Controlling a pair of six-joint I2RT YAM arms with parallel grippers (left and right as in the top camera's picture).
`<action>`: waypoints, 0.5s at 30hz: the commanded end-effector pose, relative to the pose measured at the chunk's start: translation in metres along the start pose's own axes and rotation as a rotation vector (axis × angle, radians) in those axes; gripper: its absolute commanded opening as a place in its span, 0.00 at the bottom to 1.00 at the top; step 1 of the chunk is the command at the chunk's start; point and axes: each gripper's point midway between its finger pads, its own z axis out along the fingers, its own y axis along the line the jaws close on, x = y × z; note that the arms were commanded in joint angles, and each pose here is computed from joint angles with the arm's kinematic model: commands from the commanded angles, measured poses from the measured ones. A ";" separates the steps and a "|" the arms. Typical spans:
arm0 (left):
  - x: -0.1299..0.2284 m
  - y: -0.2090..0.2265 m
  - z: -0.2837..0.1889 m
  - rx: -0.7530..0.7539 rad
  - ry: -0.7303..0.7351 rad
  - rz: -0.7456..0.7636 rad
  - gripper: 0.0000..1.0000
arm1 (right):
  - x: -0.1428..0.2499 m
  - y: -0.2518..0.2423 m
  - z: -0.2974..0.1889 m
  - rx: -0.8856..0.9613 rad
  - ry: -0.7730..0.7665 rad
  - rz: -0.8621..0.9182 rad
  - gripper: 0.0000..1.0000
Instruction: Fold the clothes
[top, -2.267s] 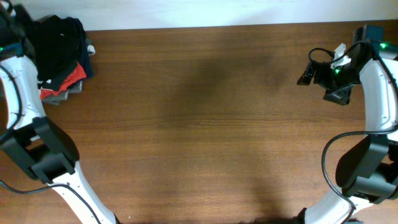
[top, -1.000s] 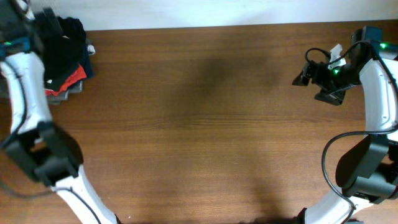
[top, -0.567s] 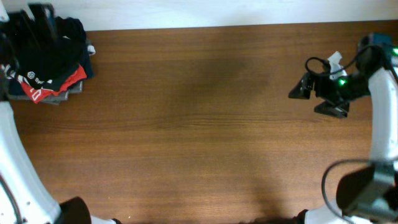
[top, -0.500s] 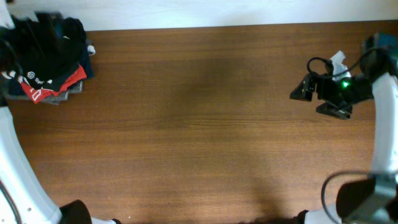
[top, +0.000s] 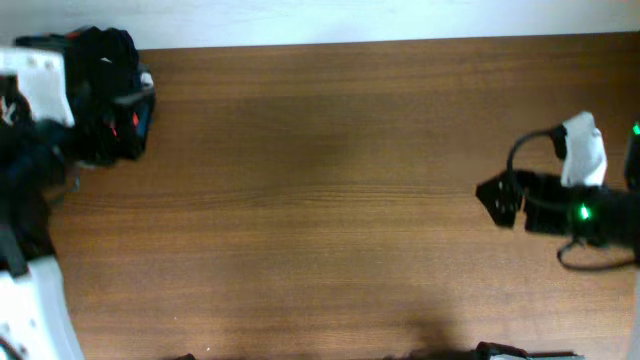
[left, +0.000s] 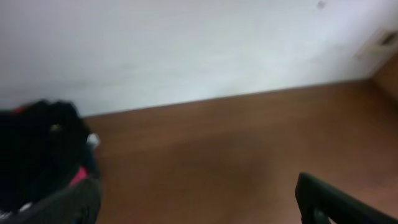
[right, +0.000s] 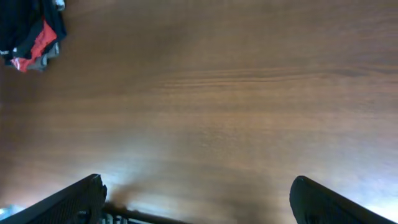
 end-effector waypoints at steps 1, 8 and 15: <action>0.026 0.003 -0.022 -0.132 -0.040 -0.044 0.99 | 0.012 0.001 -0.015 0.042 -0.047 -0.017 0.99; 0.078 -0.021 -0.041 -0.141 -0.140 0.013 0.99 | 0.056 0.004 -0.029 0.069 -0.126 -0.048 0.99; 0.127 -0.028 -0.030 -0.098 -0.135 -0.053 0.99 | 0.099 -0.012 -0.005 0.083 -0.271 -0.002 0.99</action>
